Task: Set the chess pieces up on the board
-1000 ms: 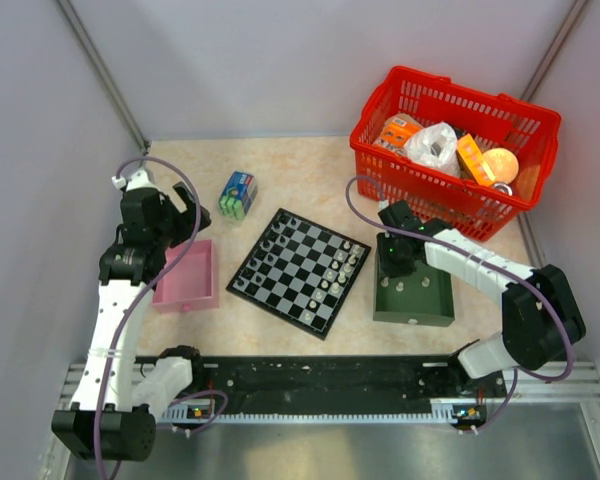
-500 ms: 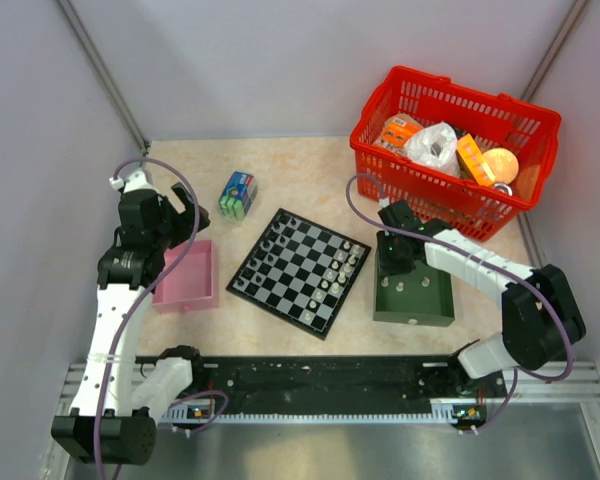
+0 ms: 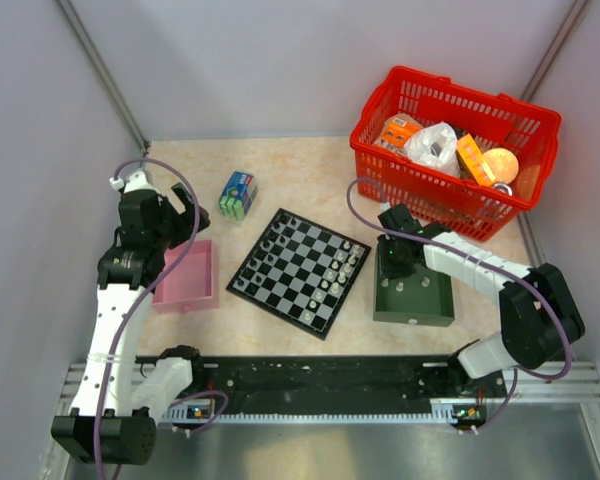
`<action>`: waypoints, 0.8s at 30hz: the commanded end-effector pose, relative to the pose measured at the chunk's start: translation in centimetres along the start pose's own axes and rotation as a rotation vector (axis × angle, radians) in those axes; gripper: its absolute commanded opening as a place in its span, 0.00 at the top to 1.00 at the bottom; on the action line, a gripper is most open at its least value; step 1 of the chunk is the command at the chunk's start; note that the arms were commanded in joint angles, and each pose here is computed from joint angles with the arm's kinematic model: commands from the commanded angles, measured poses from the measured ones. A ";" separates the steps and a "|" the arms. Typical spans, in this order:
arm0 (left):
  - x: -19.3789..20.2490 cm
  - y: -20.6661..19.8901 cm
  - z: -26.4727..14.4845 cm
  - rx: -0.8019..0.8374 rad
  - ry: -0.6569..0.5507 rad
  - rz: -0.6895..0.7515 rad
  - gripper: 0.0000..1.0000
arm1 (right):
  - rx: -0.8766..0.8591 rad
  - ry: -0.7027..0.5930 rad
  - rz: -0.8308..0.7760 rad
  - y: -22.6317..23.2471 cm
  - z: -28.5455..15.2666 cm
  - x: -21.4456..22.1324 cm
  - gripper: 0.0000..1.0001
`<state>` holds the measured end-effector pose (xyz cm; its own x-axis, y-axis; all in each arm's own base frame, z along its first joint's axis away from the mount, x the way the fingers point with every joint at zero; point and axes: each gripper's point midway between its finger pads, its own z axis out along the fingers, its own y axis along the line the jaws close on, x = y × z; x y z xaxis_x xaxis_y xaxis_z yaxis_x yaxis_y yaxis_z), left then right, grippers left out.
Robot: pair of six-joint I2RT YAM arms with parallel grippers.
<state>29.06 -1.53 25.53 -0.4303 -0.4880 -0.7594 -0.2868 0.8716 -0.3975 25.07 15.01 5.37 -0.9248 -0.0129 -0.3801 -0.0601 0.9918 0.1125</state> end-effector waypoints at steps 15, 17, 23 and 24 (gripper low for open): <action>-1.3 -0.8 -0.4 0.031 -0.039 -0.009 0.01 | -0.003 0.000 -0.001 0.1 0.5 0.2 0.74; -1.3 -0.8 -0.4 0.033 -0.038 -0.009 0.01 | -0.004 0.006 0.000 0.0 0.6 0.4 0.74; -1.4 -1.0 -0.2 0.036 -0.038 -0.009 0.01 | 0.002 0.004 0.000 -0.1 0.6 0.5 0.74; -1.4 -1.0 -0.2 0.038 -0.039 -0.011 0.01 | -0.002 0.001 -0.003 0.0 0.5 0.4 0.75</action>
<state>29.08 -1.62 25.52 -0.4324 -0.4884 -0.7579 -0.2837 0.8716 -0.3997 24.45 14.67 4.54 -0.9326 -0.0178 -0.3605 -0.0586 0.9930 0.1028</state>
